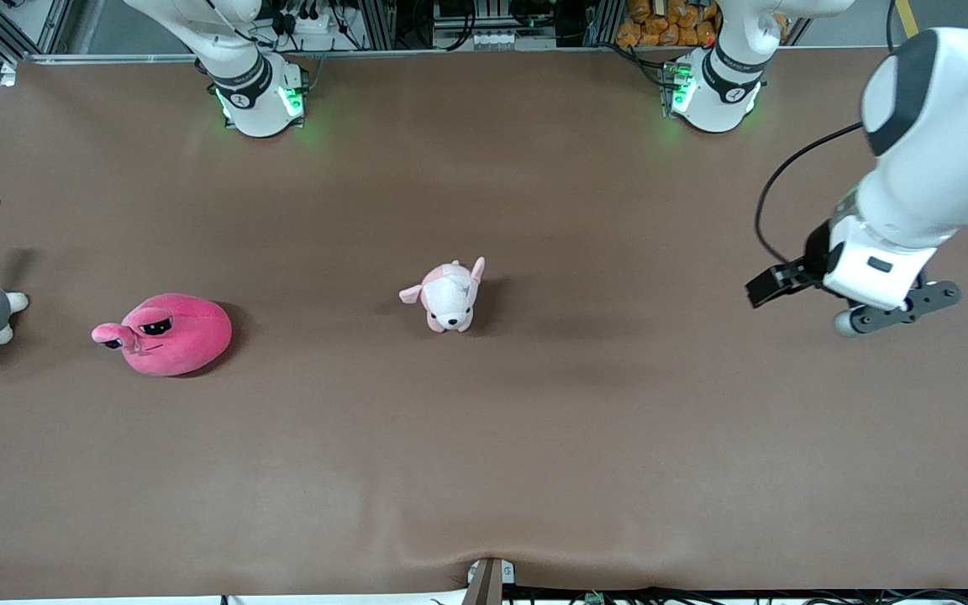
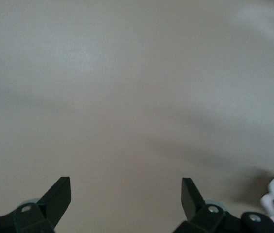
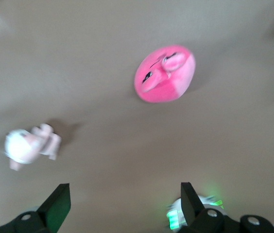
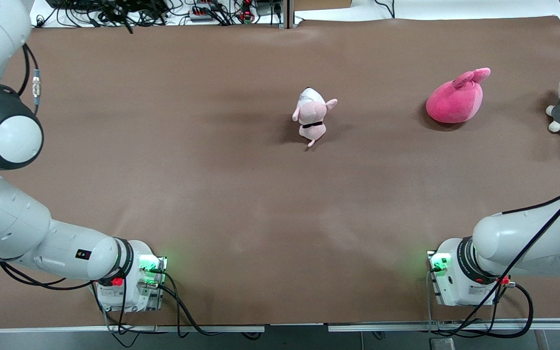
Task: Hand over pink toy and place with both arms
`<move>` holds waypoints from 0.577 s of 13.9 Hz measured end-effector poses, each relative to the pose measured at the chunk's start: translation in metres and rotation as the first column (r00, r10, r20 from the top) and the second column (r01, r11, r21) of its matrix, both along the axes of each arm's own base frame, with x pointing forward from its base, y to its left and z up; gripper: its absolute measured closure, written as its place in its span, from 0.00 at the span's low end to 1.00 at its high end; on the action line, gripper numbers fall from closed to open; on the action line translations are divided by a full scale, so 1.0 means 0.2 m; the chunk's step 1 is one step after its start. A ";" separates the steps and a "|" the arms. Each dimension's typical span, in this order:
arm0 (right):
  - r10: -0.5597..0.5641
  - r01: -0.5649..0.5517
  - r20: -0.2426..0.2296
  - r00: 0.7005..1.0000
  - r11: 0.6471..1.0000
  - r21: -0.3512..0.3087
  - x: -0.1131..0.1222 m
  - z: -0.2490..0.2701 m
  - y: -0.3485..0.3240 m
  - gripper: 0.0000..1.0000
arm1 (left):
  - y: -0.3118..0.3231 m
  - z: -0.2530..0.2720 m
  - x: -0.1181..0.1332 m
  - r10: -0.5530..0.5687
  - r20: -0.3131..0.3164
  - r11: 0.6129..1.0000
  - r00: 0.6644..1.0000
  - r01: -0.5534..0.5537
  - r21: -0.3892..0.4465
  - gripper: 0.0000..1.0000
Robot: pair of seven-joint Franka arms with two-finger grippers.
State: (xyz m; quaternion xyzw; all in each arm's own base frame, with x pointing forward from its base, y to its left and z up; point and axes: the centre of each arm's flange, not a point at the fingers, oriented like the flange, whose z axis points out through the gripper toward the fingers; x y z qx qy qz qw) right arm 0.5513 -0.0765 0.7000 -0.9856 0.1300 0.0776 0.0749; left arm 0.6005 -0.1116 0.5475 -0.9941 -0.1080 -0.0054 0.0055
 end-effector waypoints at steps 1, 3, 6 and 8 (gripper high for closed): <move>0.061 -0.060 0.012 0.998 0.998 -0.029 -0.02 0.03 0.06 0.00 | 0.07 0.02 -0.01 -0.050 -0.008 0.999 0.999 0.050 0.001 0.00; 0.122 -0.121 0.015 0.992 0.991 -0.053 -0.04 0.04 0.15 0.00 | 0.18 0.07 -0.04 -0.133 -0.028 0.991 0.991 0.133 0.001 0.00; 0.181 -0.180 0.001 0.984 0.978 -0.105 -0.08 -0.02 0.27 0.00 | 0.22 0.14 -0.10 -0.216 -0.051 0.976 0.975 0.216 -0.003 0.00; 0.206 -0.199 0.045 0.977 0.971 -0.135 -0.11 -0.09 0.34 0.00 | 0.27 0.19 -0.15 -0.278 -0.071 0.960 0.958 0.278 -0.009 0.00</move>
